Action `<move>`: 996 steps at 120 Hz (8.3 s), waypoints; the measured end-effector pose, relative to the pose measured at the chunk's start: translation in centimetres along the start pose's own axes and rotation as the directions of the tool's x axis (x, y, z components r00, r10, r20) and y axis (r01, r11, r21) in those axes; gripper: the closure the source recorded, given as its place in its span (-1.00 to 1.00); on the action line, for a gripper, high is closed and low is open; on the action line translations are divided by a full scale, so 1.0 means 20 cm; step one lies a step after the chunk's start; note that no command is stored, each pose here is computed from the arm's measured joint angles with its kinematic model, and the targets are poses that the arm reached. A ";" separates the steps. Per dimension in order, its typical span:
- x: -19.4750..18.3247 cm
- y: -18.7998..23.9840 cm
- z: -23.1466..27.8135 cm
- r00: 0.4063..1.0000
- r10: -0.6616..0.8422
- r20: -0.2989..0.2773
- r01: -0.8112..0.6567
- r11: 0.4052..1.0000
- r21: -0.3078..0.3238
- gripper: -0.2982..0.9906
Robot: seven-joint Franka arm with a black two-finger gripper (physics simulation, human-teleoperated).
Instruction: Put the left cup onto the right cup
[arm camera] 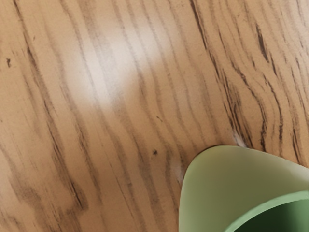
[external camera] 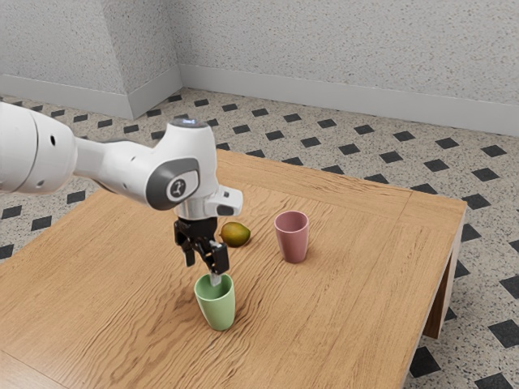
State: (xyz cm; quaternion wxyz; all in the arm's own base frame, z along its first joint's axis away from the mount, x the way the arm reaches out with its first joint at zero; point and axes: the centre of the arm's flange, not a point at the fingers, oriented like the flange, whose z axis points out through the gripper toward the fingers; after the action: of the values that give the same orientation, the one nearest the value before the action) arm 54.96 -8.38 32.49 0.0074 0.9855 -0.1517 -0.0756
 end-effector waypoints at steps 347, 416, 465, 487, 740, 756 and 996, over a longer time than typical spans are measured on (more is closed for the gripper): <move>-0.01 0.03 0.05 1.000 -0.002 0.004 0.002 1.000 -0.006 0.48; -0.02 0.07 -0.02 1.000 0.012 -0.020 -0.012 1.000 0.003 0.67; -0.05 0.07 -0.18 0.997 0.011 -0.072 -0.010 1.000 0.008 0.68; -0.06 0.05 -0.25 0.996 0.006 -0.094 -0.005 1.000 0.012 0.68; 0.47 0.12 -0.89 0.985 0.073 -0.155 -0.064 0.996 0.061 0.68; 0.52 0.12 -0.85 0.987 0.075 -0.144 -0.066 0.996 0.063 0.68; 0.90 0.02 -0.71 0.973 0.088 -0.214 -0.073 0.994 0.078 0.68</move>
State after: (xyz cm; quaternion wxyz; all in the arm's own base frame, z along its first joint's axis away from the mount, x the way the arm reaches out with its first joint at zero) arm 74.03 -14.33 43.97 -0.0076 0.9805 -0.1924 0.0380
